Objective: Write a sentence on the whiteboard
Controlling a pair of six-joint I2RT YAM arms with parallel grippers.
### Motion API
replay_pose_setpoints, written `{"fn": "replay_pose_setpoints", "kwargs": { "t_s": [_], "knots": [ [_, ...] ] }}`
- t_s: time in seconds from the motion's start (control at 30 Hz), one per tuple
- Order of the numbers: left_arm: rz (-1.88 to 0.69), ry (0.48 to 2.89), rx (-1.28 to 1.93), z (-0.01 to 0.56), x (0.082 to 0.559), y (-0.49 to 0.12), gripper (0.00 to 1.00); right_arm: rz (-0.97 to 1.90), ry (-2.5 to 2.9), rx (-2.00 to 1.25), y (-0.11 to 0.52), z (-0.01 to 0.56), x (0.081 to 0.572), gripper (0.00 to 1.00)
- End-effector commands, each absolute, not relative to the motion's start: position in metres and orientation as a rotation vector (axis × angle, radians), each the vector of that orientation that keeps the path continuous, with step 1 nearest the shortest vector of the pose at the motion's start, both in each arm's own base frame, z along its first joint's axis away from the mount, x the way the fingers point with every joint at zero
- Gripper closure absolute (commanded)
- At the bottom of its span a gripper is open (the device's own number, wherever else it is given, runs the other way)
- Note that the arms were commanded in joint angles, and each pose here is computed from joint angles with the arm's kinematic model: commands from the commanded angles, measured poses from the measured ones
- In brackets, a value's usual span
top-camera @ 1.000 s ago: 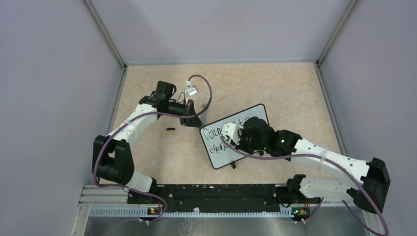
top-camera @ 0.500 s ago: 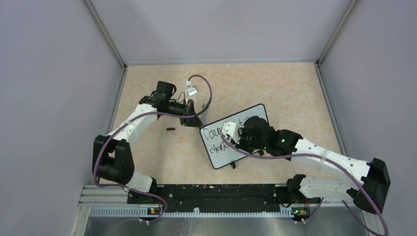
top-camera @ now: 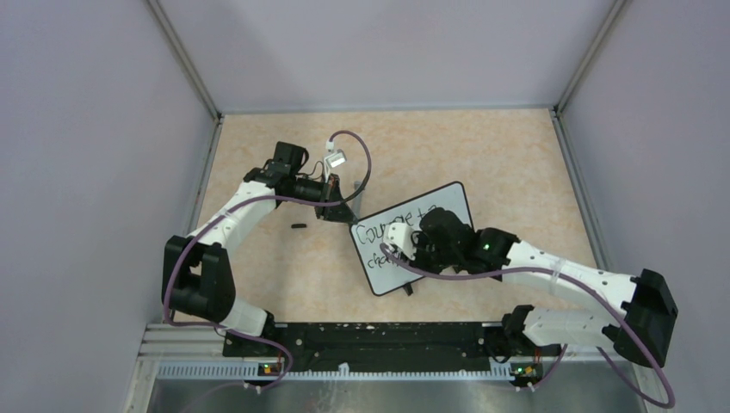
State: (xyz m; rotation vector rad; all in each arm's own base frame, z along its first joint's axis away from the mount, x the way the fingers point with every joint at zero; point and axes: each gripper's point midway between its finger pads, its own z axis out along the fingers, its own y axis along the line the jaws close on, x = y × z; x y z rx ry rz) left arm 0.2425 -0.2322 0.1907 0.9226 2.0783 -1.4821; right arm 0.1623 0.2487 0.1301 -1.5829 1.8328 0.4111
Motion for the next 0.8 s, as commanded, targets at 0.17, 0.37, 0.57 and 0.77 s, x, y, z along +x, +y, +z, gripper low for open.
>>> {"fn": "replay_pose_setpoints", "kwargs": {
  "t_s": [0.17,0.37,0.57,0.77],
  "knots": [
    [-1.458,2.092,0.947,0.181,0.246,-0.235,1.00,0.406,1.772,-1.581,0.266,0.139,0.169,1.00],
    [-1.457,2.091,0.948,0.181,0.245,-0.235,1.00,0.465,1.715,-1.496,0.270,0.171,0.167,1.00],
    [-1.458,2.088,0.947,0.182,0.245,-0.235,1.00,0.432,1.735,-1.451,0.253,0.177,0.171,1.00],
    [-1.456,2.086,0.946,0.184,0.246,-0.235,1.00,0.365,1.775,-1.448,0.245,0.165,0.180,1.00]
  ]
}}
